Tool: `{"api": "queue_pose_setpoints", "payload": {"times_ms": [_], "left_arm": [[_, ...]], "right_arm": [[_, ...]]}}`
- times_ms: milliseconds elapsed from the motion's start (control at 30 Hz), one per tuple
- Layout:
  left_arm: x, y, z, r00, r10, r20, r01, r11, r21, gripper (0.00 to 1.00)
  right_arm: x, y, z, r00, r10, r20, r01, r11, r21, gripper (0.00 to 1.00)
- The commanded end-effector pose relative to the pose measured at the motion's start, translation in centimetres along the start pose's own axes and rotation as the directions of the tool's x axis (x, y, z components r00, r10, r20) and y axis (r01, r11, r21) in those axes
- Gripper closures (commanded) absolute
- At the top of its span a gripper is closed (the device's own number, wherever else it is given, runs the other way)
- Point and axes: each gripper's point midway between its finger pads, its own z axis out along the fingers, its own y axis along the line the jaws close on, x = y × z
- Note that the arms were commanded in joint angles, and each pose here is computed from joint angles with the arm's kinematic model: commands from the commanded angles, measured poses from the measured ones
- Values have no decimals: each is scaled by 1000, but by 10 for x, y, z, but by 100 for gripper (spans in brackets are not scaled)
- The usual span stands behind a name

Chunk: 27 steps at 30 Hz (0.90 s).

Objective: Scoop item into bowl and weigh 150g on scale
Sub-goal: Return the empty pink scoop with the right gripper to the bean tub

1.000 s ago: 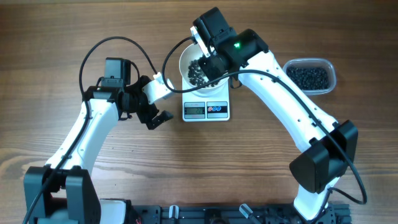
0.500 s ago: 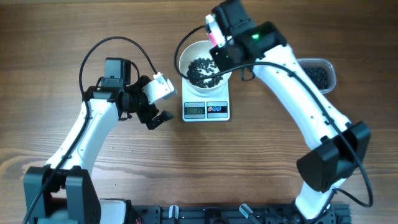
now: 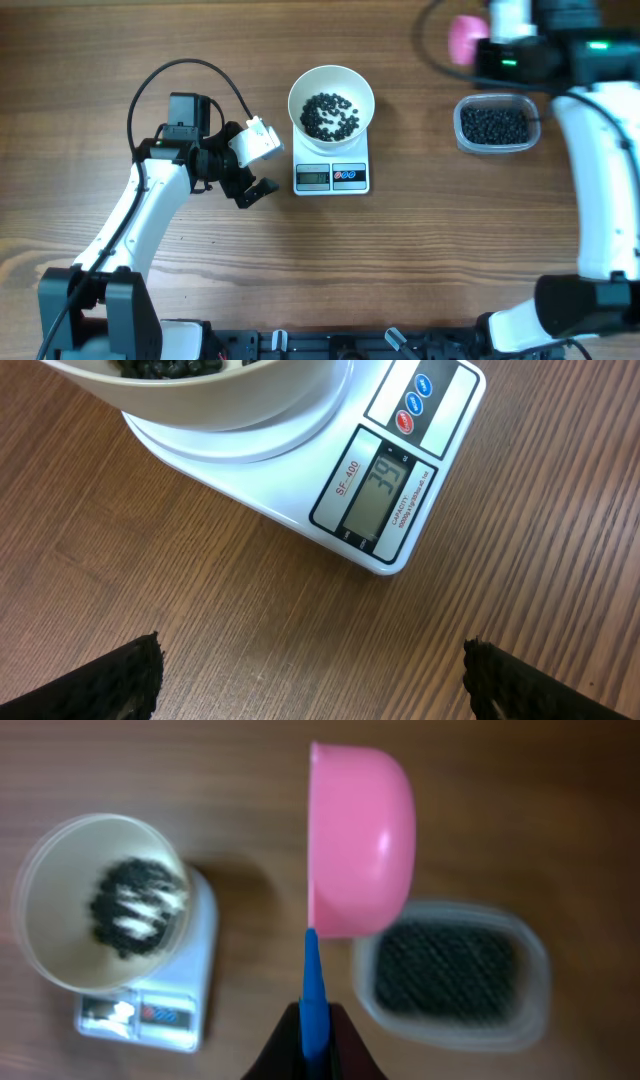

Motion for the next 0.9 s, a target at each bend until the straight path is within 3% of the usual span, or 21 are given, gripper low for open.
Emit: {"api": "queue_pose_setpoints", "payload": {"times_ms": [0,100,600,867], "left_arm": [[2,-3,3,1000,-3,9,3,1000,24,0],[2,-3,3,1000,-3,9,3,1000,24,0],[2,-3,3,1000,-3,9,3,1000,24,0],[2,-3,3,1000,-3,9,3,1000,24,0]], "right_arm": [[10,-41,-7,998,48,-27,-47,998,34,96],[32,-70,14,989,75,-125,-69,996,57,96],[85,-115,96,896,99,-433,-9,979,206,96],[87,-123,106,879,86,-468,76,946,316,96]]}}
